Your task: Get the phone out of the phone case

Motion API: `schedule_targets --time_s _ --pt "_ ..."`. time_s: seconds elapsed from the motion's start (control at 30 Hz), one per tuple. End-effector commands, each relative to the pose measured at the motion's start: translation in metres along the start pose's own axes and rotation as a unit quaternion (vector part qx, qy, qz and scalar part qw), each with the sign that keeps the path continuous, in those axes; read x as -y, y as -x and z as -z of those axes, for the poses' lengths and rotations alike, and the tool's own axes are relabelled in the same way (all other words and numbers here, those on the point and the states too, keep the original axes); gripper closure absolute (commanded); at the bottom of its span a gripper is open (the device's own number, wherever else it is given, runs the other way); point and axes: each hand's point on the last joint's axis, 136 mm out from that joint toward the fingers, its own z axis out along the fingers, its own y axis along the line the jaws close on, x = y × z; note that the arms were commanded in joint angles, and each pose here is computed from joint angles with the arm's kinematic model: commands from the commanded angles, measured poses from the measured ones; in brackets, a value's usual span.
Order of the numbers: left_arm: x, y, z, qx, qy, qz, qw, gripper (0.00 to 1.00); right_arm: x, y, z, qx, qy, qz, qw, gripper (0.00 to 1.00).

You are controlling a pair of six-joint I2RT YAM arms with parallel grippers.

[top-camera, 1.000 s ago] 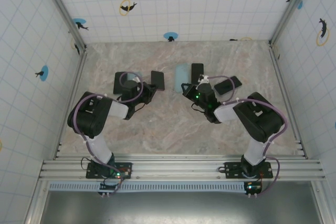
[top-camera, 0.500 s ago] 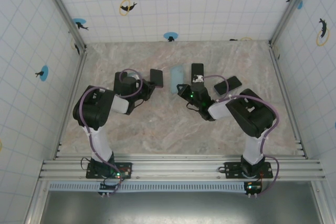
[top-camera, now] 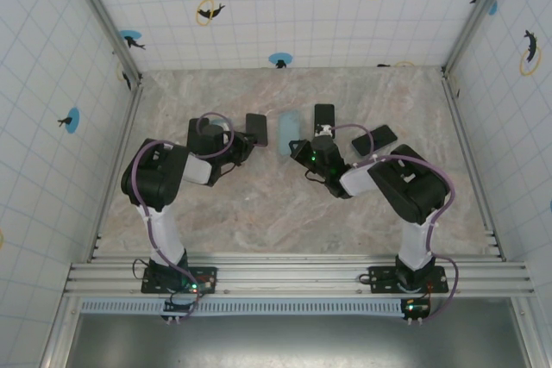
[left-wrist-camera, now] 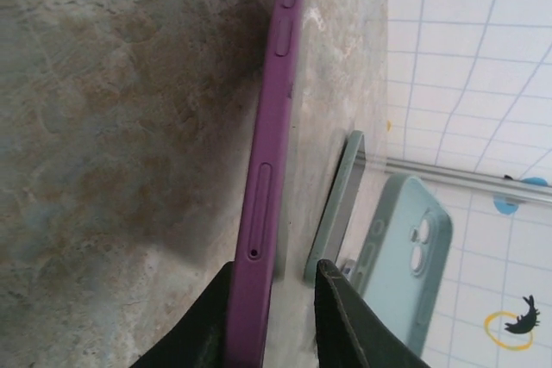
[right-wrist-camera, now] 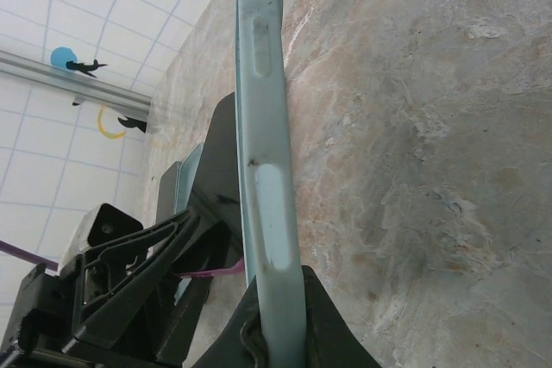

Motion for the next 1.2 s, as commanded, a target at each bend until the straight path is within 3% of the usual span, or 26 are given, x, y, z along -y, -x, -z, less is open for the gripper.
schedule_targets --time_s 0.0,0.1,0.27,0.8,0.93,1.17 --pt "0.009 0.005 0.003 0.001 0.007 -0.033 0.999 0.67 -0.009 0.001 -0.008 0.004 0.01 -0.003 1.0 1.0" --pt "0.004 0.005 0.006 0.004 0.031 -0.052 0.998 0.57 -0.008 0.0 -0.009 0.003 0.007 -0.001 1.0 1.0" --pt "-0.001 0.007 0.011 0.011 0.06 -0.08 0.995 0.5 -0.007 -0.002 -0.011 0.0 0.003 0.004 1.0 1.0" --pt "-0.012 0.012 0.027 0.023 0.116 -0.131 0.984 0.44 -0.005 -0.004 -0.018 -0.005 -0.008 0.023 1.0 1.0" --pt "-0.001 0.014 0.032 0.027 0.114 -0.147 0.982 0.42 0.001 -0.004 -0.026 -0.007 -0.019 0.027 0.999 1.0" --pt "0.049 0.015 0.054 0.029 0.101 -0.216 0.971 0.39 0.014 -0.001 -0.043 -0.011 -0.036 0.023 0.999 1.0"
